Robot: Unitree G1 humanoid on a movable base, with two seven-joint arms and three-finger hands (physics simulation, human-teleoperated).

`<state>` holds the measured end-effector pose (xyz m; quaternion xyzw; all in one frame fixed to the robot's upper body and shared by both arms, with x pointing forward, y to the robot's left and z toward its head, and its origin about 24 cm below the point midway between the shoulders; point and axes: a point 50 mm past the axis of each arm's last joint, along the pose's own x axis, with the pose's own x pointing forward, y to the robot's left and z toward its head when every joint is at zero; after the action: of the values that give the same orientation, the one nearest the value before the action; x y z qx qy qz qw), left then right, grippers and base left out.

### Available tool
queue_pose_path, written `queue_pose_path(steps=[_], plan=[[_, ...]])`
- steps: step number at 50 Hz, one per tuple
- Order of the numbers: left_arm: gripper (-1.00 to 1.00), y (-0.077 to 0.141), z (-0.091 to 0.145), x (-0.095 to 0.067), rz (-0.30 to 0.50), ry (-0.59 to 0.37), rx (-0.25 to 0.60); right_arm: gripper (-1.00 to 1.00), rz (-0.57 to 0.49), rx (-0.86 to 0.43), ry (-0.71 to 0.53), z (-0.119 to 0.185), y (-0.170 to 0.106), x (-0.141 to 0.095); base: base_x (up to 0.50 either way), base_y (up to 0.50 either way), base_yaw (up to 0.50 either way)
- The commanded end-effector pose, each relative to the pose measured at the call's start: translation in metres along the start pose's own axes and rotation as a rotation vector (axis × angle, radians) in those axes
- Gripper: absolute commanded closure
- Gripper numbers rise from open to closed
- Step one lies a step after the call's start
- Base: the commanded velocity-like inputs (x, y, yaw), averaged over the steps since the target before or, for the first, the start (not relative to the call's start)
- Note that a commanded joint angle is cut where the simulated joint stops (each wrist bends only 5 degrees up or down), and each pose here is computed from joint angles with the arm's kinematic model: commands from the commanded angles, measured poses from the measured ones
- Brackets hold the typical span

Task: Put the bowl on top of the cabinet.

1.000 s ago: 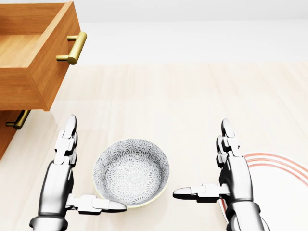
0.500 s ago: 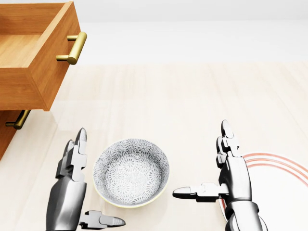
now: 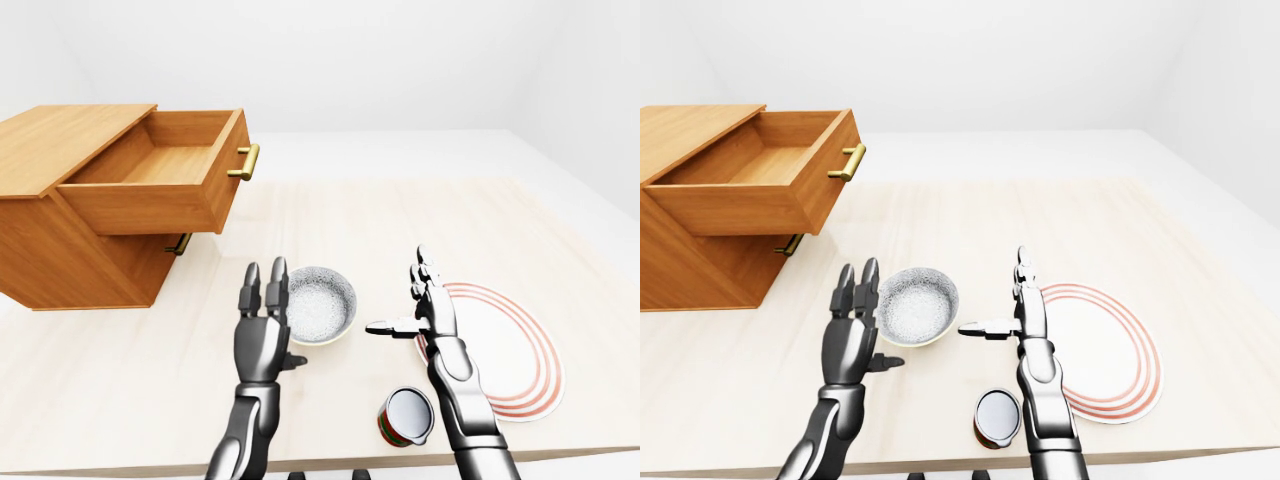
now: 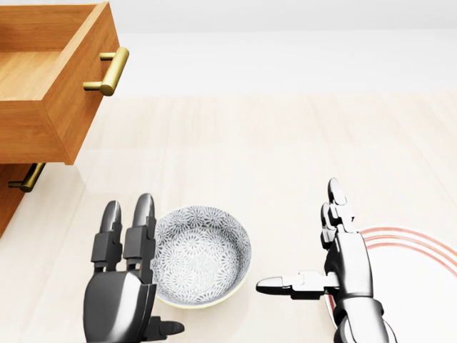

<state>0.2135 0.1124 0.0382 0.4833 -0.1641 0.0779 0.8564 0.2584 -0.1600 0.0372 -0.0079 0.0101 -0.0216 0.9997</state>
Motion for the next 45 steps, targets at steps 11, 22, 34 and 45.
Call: queue_pose_path(steps=[11, 22, 34, 45], plan=[[-1.00, -0.034, 0.020, -0.004, -0.133, -0.171, 0.147, -1.00, -0.006, -0.001, -0.008, 0.004, -0.002, -0.001, 0.00, 0.00, 0.00], [-1.00, -0.051, 0.025, -0.009, -0.208, -0.212, 0.175, -1.00, -0.012, 0.006, -0.020, 0.010, -0.006, -0.003, 0.00, 0.00, 0.00], [0.97, -0.042, 0.011, -0.006, -0.182, -0.165, 0.183, -1.00, 0.005, -0.001, -0.021, 0.007, 0.000, -0.004, 0.00, 0.00, 0.00], [0.97, -0.040, 0.011, -0.006, -0.170, -0.159, 0.177, -1.00, 0.006, -0.001, -0.022, 0.008, 0.001, -0.004, 0.00, 0.00, 0.00]])
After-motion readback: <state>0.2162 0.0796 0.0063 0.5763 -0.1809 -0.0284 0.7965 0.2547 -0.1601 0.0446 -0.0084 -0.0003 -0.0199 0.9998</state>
